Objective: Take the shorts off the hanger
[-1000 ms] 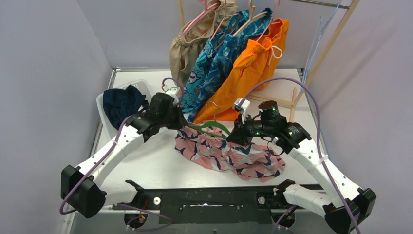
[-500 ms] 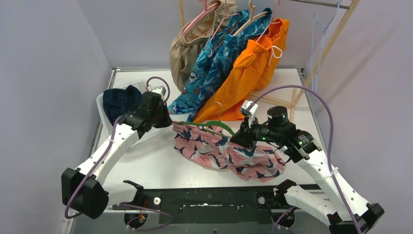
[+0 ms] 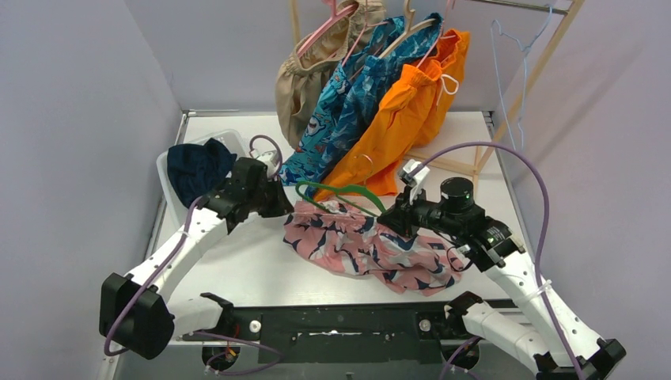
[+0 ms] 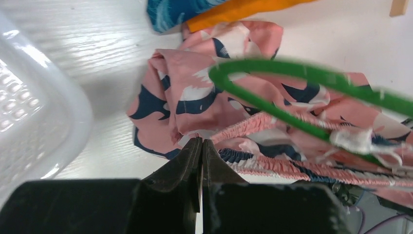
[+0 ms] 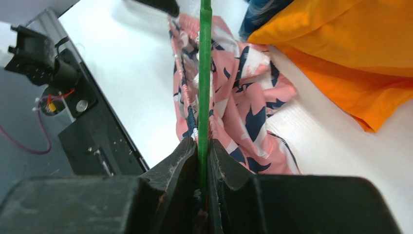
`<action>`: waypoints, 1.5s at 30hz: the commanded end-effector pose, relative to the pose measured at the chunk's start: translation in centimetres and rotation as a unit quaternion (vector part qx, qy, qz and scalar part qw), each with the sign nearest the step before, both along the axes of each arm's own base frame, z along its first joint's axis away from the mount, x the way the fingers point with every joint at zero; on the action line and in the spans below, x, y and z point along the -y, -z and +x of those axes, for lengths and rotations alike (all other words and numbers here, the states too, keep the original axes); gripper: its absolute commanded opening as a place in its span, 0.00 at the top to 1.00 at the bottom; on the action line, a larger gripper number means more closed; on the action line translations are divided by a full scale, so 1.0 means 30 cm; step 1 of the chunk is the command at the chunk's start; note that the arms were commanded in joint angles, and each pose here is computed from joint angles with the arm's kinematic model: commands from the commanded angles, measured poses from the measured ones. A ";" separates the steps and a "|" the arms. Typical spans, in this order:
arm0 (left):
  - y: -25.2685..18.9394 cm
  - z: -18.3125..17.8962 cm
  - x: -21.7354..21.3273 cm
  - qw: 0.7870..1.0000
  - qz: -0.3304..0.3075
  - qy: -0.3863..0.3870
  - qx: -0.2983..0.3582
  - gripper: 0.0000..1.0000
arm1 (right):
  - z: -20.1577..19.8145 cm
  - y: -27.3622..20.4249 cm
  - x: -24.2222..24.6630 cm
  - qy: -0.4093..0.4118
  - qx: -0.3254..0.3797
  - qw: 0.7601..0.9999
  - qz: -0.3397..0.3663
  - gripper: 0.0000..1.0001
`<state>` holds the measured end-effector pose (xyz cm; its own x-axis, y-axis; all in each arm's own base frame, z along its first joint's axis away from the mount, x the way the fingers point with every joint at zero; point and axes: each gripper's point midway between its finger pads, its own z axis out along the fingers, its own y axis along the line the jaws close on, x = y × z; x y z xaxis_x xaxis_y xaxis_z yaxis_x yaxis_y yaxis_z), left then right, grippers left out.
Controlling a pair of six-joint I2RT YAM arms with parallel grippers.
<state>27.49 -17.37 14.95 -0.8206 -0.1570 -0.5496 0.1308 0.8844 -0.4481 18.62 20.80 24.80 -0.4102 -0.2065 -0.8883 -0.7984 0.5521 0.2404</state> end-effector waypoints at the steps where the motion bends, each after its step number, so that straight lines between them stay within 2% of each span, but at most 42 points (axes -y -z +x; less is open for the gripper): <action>1: -0.040 0.015 0.032 0.999 0.006 0.009 0.040 1.00 | 0.118 -0.096 0.021 0.076 0.055 0.995 0.029 1.00; 2: -0.040 0.011 0.038 0.999 0.006 0.006 0.041 0.97 | 0.122 -0.092 0.018 0.077 0.052 0.995 0.029 1.00; 7: -0.121 0.012 0.057 0.996 -0.037 -0.024 0.078 0.69 | 0.133 -0.058 0.000 0.072 0.029 0.997 0.026 1.00; 10: -0.192 0.008 0.080 0.992 -0.071 -0.028 0.100 0.57 | 0.136 -0.053 -0.012 0.068 0.022 0.997 0.028 1.00; 12: -0.240 -0.004 0.113 0.989 -0.098 -0.021 0.112 0.54 | 0.136 -0.053 -0.025 0.061 0.018 0.997 0.034 1.00; 15: -0.351 -0.029 0.198 0.975 -0.187 -0.010 0.123 0.47 | 0.153 -0.046 -0.039 0.067 0.010 0.997 0.037 1.00; 16: -0.397 -0.040 0.234 0.965 -0.228 -0.003 0.128 0.41 | 0.162 -0.040 -0.044 0.075 0.005 0.997 0.037 1.00; 18: -0.476 -0.054 0.286 0.945 -0.295 0.004 0.140 0.35 | 0.172 -0.018 -0.063 0.077 -0.006 0.997 0.031 1.00; 23: -0.570 -0.048 0.352 0.911 -0.393 -0.008 0.128 0.34 | 0.164 0.003 -0.152 0.062 -0.006 0.998 0.016 1.00; 26: -0.569 -0.056 0.390 0.906 -0.409 -0.012 0.111 0.34 | 0.176 -0.007 -0.176 0.076 0.008 0.997 0.022 1.00; 29: -0.499 -0.052 0.388 0.911 -0.401 -0.047 0.086 0.34 | 0.180 -0.033 -0.202 0.080 0.021 0.996 0.043 1.00; 32: -0.477 -0.056 0.364 0.893 -0.438 -0.086 0.063 0.35 | 0.173 -0.046 -0.233 0.074 0.035 0.995 0.056 1.00; 38: -0.440 -0.041 0.329 0.857 -0.491 -0.154 0.022 0.36 | 0.157 -0.017 -0.279 0.066 0.050 0.996 0.036 1.00; 41: -0.467 -0.034 0.322 0.834 -0.526 -0.164 0.019 0.36 | 0.148 -0.013 -0.286 0.066 0.063 0.995 0.036 1.00; 45: -0.500 -0.042 0.309 0.820 -0.547 -0.166 0.020 0.36 | 0.144 -0.008 -0.276 0.074 0.071 0.994 0.044 1.00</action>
<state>26.09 -27.26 24.08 -0.6510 -0.7579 -0.0432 -0.0975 0.1399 -0.9854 21.81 28.74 21.79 -0.4063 -0.1768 -0.8964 -0.7403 0.6388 0.2096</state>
